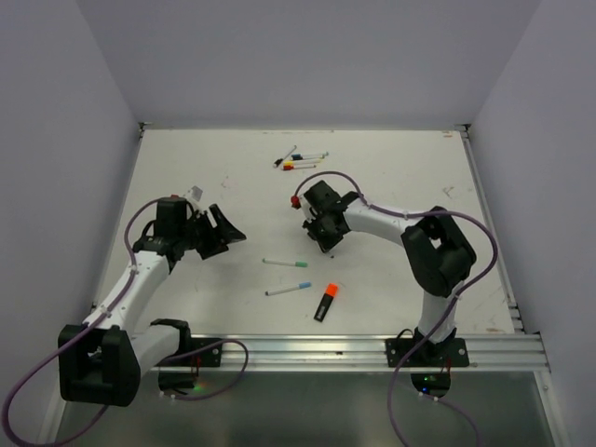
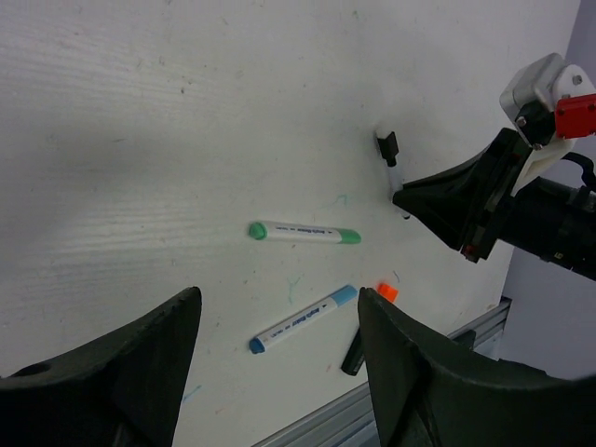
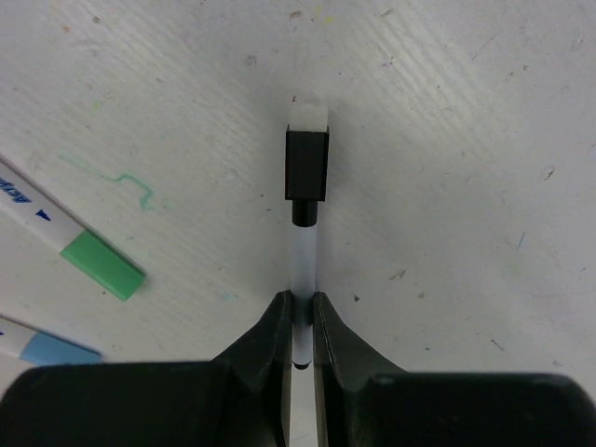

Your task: Open the pen caps

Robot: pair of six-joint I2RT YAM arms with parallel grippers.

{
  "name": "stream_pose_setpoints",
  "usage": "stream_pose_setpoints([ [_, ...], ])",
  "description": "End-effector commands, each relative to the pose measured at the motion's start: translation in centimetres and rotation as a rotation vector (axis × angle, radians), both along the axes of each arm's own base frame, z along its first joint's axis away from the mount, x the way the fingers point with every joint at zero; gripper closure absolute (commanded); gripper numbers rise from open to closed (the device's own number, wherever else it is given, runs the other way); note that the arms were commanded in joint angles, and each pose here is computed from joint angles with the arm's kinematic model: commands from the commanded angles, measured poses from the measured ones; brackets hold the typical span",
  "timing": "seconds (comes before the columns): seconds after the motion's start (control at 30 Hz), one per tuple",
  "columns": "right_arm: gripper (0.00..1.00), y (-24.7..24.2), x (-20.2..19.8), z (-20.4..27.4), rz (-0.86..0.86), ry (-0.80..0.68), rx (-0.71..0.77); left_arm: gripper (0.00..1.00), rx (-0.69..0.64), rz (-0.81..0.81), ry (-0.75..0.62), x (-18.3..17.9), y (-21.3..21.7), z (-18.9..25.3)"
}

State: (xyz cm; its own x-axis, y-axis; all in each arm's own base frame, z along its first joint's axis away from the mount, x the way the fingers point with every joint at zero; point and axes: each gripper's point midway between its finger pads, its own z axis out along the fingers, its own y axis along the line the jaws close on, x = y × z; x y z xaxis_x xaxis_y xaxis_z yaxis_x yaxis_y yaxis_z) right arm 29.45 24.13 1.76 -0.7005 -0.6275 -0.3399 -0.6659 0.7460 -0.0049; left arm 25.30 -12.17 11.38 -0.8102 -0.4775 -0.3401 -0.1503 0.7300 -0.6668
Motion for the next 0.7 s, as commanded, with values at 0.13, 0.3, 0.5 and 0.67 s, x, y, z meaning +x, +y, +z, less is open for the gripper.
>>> stream_pose_setpoints([
  [0.13, 1.00, 4.5, -0.9, 9.7, -0.052, 0.019, 0.300, 0.31, -0.164, -0.124, -0.115, 2.5, -2.9, 3.8],
  [0.3, 1.00, 7.6, -3.5, 14.0, -0.032, 0.144, 0.516, 0.31, -0.237, -0.201, -0.212, 3.7, -5.3, 6.2],
  [0.5, 1.00, 8.7, -5.2, 15.0, -0.051, 0.223, 0.627, 0.34, -0.309, -0.295, -0.263, 4.0, -9.1, 8.0],
  [0.67, 1.00, 8.7, -5.9, 14.6, -0.071, 0.249, 0.644, 0.39, -0.347, -0.328, -0.247, 3.8, -10.9, 7.9],
])
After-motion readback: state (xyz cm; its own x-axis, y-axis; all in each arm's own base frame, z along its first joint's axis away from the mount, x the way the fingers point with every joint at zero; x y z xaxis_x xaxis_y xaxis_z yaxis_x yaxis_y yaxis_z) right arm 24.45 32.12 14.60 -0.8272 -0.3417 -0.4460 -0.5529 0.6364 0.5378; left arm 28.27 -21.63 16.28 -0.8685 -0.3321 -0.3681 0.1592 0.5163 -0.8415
